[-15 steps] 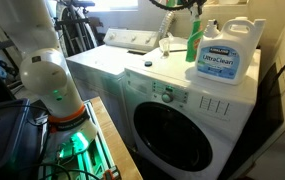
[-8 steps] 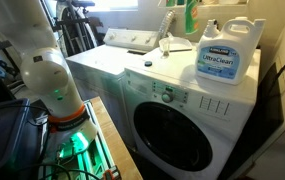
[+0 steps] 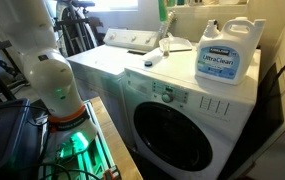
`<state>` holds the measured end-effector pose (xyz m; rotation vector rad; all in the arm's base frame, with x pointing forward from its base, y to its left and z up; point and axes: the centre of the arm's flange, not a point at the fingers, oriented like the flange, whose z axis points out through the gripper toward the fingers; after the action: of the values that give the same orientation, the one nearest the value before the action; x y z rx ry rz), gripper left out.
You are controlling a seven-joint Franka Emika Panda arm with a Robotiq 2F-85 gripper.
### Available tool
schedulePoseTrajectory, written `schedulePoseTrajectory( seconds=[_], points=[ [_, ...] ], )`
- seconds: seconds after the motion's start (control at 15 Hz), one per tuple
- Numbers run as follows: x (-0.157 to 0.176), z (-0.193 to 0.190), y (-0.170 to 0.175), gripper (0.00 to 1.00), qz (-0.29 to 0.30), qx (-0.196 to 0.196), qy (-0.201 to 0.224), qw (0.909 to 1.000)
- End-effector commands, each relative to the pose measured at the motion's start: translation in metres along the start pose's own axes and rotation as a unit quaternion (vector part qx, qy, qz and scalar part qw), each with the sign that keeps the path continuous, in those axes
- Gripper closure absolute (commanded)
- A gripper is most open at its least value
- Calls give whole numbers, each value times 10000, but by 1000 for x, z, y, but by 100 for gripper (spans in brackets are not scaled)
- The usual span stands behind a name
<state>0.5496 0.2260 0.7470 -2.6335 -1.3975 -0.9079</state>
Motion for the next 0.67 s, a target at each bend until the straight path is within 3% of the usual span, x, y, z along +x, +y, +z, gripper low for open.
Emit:
schedulePoseTrajectory(
  seconds=[0.0, 0.33, 0.6],
  points=[
    [21, -3, -36, 88, -821, 496, 325, 9949],
    [28, 15, -109, 88, -1990, 1015, 595, 9729],
    [18, 47, -179, 88, -2069, 961, 542, 9721]
  ],
)
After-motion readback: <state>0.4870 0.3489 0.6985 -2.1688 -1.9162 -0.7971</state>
